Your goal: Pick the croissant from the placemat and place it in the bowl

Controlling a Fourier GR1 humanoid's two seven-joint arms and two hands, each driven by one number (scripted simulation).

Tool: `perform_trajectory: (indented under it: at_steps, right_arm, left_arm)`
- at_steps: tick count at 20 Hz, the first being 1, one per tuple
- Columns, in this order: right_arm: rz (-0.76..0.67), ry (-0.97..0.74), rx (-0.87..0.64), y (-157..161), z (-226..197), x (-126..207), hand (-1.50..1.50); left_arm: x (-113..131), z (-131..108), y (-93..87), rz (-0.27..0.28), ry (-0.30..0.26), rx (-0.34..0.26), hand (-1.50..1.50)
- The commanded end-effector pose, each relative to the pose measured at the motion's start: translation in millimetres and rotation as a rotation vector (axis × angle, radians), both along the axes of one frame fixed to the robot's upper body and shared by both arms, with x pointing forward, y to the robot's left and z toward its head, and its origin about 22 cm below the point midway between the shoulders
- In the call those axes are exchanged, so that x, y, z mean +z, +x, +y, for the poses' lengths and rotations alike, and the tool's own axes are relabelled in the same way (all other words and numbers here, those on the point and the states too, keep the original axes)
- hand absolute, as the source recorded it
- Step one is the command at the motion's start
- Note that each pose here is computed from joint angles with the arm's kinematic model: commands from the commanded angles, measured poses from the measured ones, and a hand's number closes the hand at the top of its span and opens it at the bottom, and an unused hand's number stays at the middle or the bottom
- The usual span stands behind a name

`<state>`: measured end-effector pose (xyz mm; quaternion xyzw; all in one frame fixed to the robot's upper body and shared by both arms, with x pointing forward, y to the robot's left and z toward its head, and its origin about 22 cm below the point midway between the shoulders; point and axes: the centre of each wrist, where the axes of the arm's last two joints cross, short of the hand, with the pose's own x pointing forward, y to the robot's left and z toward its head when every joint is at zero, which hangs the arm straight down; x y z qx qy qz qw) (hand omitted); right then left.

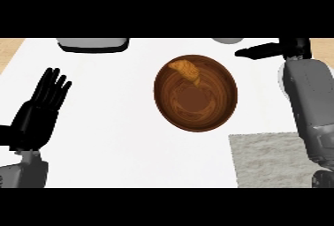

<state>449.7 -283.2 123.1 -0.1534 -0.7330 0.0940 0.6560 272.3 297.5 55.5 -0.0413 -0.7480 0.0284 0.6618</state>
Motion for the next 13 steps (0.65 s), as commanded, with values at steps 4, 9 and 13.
perform_trajectory:
  at_steps: [4,9,13]
  right_arm:
    - [0.003,0.047,-0.042,-31.4,-109.5,7.4,-1.5]
    - [0.025,0.029,0.01,-63.8,-156.3,-12.0,-1.5]
    - [0.04,0.016,0.017,-82.9,-174.4,-36.1,-1.5]
  left_arm:
    - [16.3,2.9,3.6,-0.03,0.01,0.001,0.0]
    - [-9.0,-15.1,-8.7,-0.017,0.011,-0.002,0.0]
    - [2.4,-0.5,1.5,-0.011,0.008,-0.004,0.0]
